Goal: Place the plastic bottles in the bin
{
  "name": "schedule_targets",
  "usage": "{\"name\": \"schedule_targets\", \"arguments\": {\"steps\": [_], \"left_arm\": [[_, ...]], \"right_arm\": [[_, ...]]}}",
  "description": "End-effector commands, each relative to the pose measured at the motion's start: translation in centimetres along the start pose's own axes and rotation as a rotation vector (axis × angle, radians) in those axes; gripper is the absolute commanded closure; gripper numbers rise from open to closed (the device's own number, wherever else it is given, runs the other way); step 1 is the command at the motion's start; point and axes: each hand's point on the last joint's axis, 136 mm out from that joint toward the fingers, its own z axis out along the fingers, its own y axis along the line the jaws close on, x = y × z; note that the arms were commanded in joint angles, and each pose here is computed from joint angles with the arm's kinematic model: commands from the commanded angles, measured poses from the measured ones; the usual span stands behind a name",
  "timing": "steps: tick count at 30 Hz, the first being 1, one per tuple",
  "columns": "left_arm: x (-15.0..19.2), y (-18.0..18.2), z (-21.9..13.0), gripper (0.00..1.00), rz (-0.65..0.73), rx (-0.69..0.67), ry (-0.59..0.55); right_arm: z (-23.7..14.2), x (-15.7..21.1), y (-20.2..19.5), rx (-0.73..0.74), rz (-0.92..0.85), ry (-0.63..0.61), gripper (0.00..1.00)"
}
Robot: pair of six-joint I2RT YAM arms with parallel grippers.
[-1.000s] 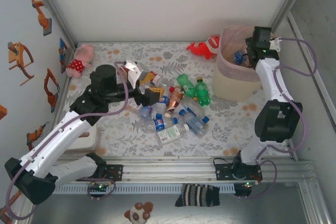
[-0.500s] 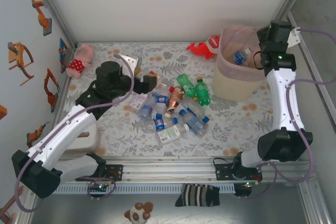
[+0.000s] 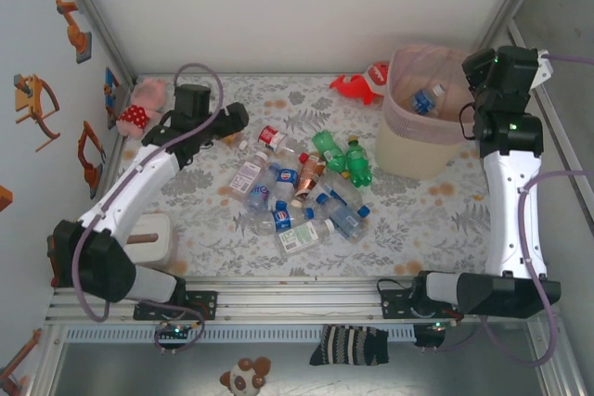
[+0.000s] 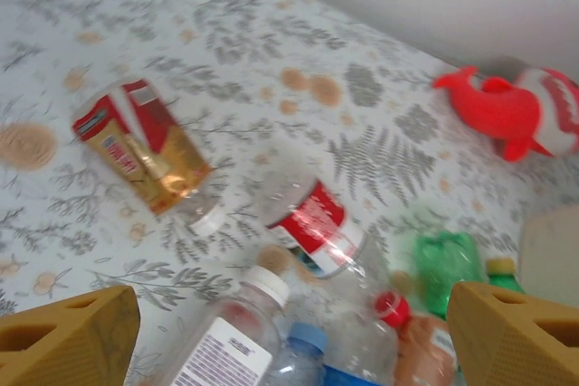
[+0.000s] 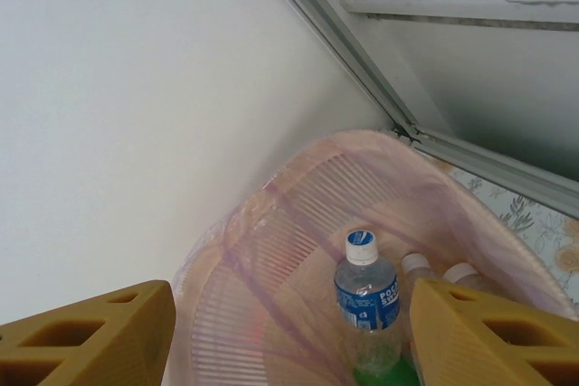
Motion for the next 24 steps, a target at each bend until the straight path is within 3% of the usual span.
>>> {"name": "schedule_targets", "arguments": {"steps": [1,7,13,24], "left_arm": [[-0.5,2.0,1.9,0.13,-0.197,-0.035,0.053],[-0.9,5.9,7.0,0.12,-0.371,0.029,0.124],[-2.7,7.0,11.2,0.09,-0.43,0.196,0.129],[-1.3,10.4,17.2,0.07,-0.5,0.195,0.172]], "right_arm": [[-0.3,0.5,-1.1,0.03,-0.036,0.016,0.32],[-0.6,0.5,-1.0,0.028,-0.057,0.026,0.32],[-0.1,0.3,-0.4,0.015,-0.085,0.026,0.32],[0.3,-0.5,1.5,-0.041,-0.115,0.021,0.32]]}}
